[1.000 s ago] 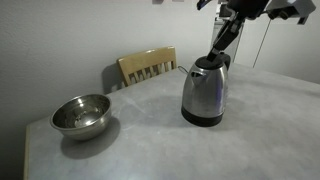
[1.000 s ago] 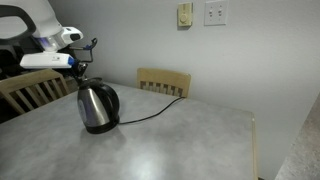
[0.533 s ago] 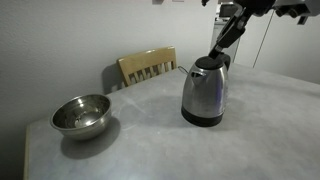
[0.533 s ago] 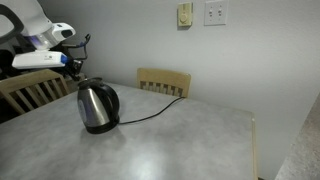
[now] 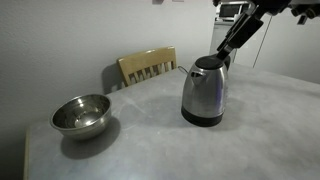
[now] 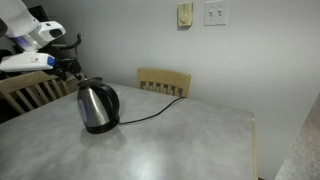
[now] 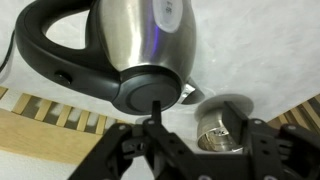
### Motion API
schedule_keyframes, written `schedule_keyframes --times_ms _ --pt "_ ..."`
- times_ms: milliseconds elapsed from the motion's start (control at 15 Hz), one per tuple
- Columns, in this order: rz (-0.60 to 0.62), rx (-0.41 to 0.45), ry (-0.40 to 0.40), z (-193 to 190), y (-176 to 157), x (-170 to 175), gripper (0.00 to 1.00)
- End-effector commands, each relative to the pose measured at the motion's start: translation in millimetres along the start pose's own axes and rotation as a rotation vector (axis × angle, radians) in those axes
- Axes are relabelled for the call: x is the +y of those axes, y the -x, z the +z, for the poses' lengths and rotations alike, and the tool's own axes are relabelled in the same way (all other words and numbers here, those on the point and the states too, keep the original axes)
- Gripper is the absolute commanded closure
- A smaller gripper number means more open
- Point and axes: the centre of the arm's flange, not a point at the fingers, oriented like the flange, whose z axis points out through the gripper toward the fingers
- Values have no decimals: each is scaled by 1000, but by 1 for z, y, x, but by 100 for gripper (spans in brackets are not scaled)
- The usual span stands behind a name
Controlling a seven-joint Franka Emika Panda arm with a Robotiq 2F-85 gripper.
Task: Close the lid of the kettle
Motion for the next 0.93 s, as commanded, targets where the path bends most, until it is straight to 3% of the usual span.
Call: schedule_keyframes --times_ms 0,133,600,867 --pt "35 49 39 -10 12 -12 5" --pt "49 69 50 -13 14 -16 0" --pt "69 125 64 -18 15 -26 0" --pt "65 108 49 -15 5 -25 0"
